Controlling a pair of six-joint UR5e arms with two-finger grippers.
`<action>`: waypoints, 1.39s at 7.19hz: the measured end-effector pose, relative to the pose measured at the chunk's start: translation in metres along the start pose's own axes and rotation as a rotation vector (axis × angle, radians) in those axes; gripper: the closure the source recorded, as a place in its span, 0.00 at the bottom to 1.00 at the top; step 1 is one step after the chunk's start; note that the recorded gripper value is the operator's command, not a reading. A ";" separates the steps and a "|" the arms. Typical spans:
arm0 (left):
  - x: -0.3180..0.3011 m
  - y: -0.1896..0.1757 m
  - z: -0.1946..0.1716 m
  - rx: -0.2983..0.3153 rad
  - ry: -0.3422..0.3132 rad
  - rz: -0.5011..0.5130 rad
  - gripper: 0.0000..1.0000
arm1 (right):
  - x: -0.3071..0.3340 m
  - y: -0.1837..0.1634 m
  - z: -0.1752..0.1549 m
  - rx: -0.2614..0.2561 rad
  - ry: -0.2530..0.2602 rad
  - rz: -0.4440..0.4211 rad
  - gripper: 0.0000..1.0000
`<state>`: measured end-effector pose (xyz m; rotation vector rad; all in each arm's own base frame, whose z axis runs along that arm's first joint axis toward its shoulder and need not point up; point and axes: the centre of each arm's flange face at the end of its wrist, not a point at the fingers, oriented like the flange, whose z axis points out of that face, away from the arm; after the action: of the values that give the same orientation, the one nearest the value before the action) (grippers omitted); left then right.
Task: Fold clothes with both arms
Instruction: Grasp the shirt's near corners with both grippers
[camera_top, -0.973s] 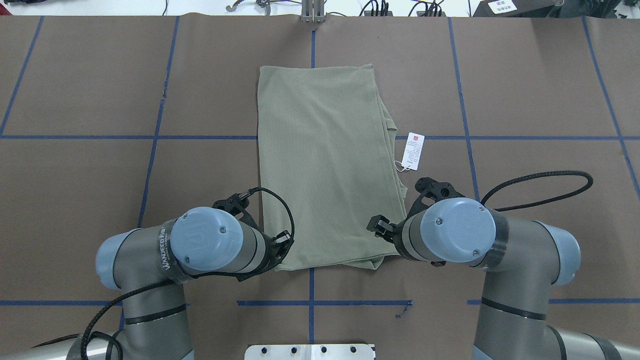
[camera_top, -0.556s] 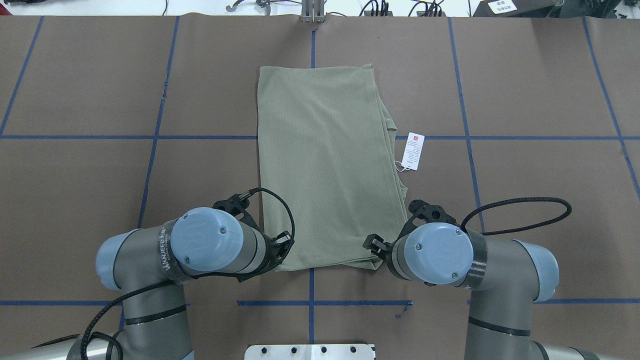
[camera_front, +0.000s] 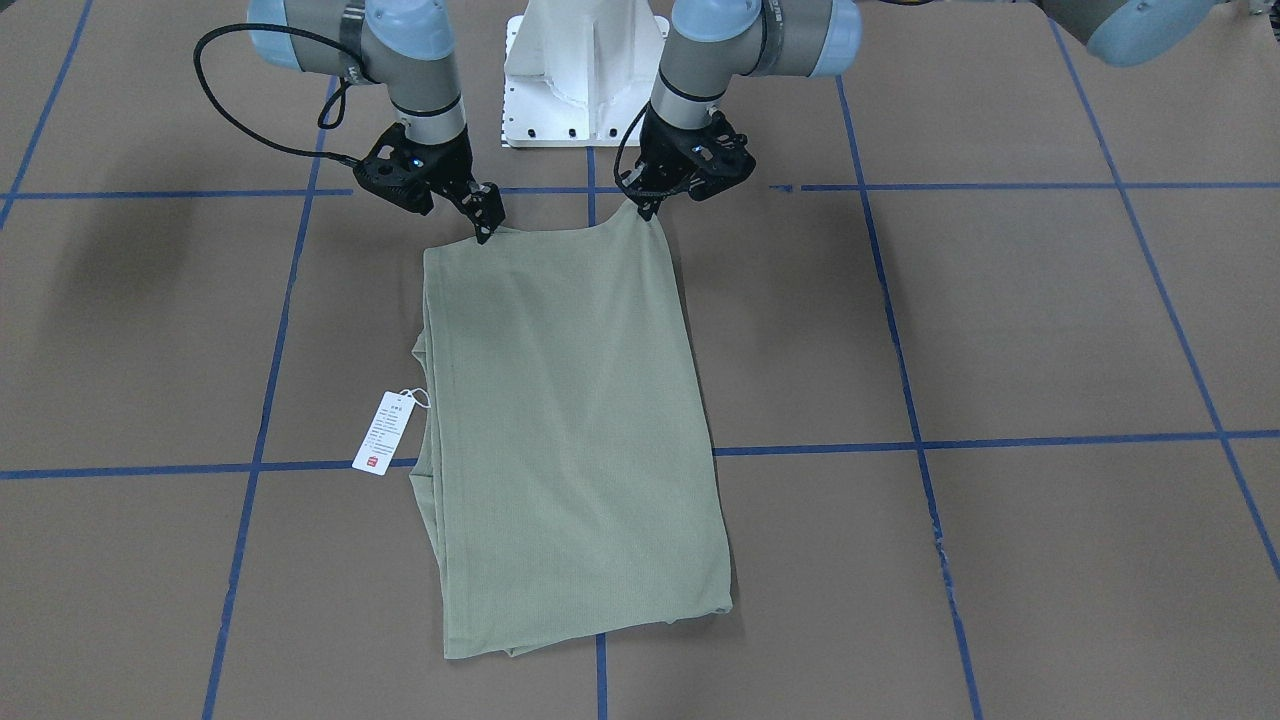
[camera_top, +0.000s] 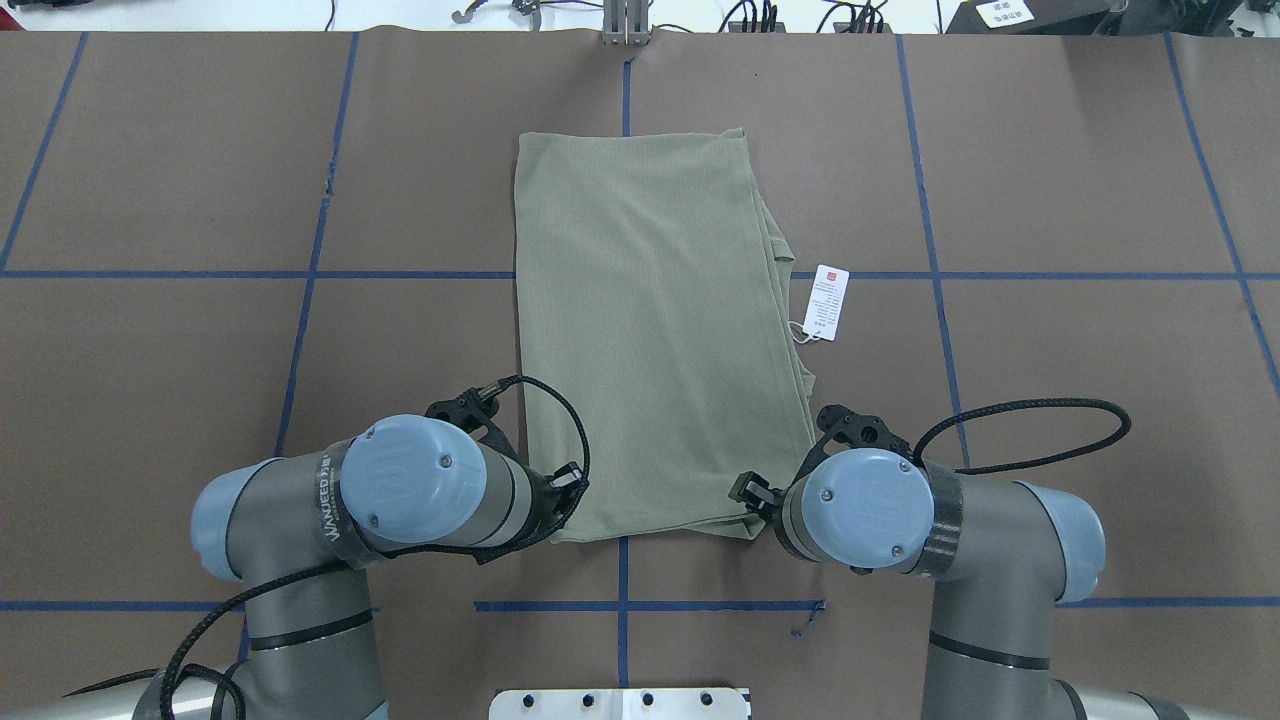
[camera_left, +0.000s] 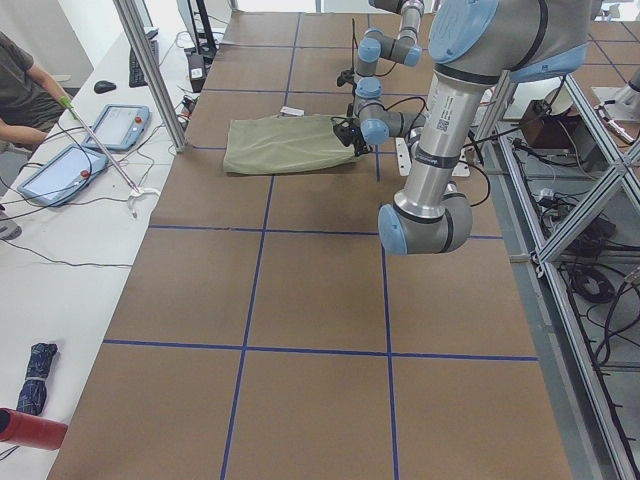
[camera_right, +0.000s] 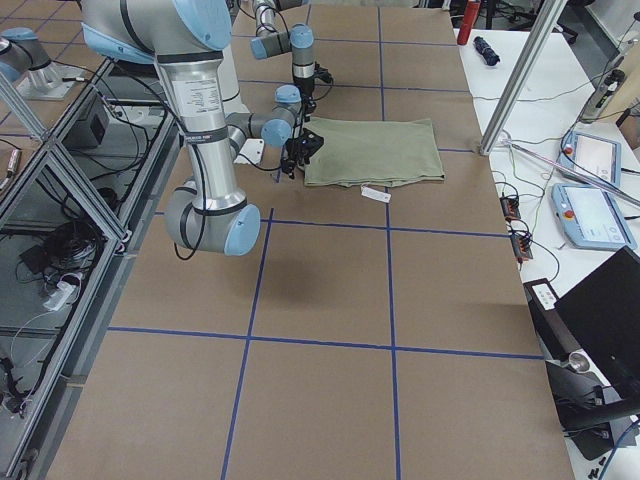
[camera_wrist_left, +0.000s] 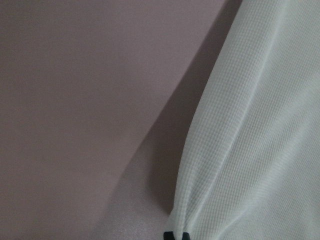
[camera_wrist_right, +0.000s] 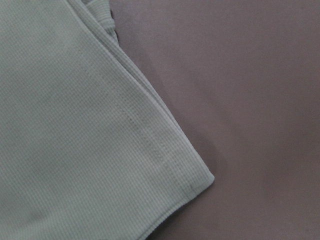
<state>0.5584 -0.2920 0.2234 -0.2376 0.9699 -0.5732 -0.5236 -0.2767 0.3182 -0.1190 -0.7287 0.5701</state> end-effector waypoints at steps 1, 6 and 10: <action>0.000 0.000 0.000 0.000 0.000 0.000 1.00 | -0.004 0.001 0.005 0.002 0.005 0.000 0.00; 0.000 0.000 0.000 0.000 0.000 0.000 1.00 | -0.014 0.005 0.013 0.003 0.013 0.000 0.31; -0.001 0.000 0.000 0.000 0.000 0.000 1.00 | -0.013 0.007 0.011 -0.025 0.019 -0.004 0.94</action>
<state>0.5581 -0.2918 0.2238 -0.2377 0.9695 -0.5732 -0.5420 -0.2790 0.3164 -0.1461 -0.7182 0.5550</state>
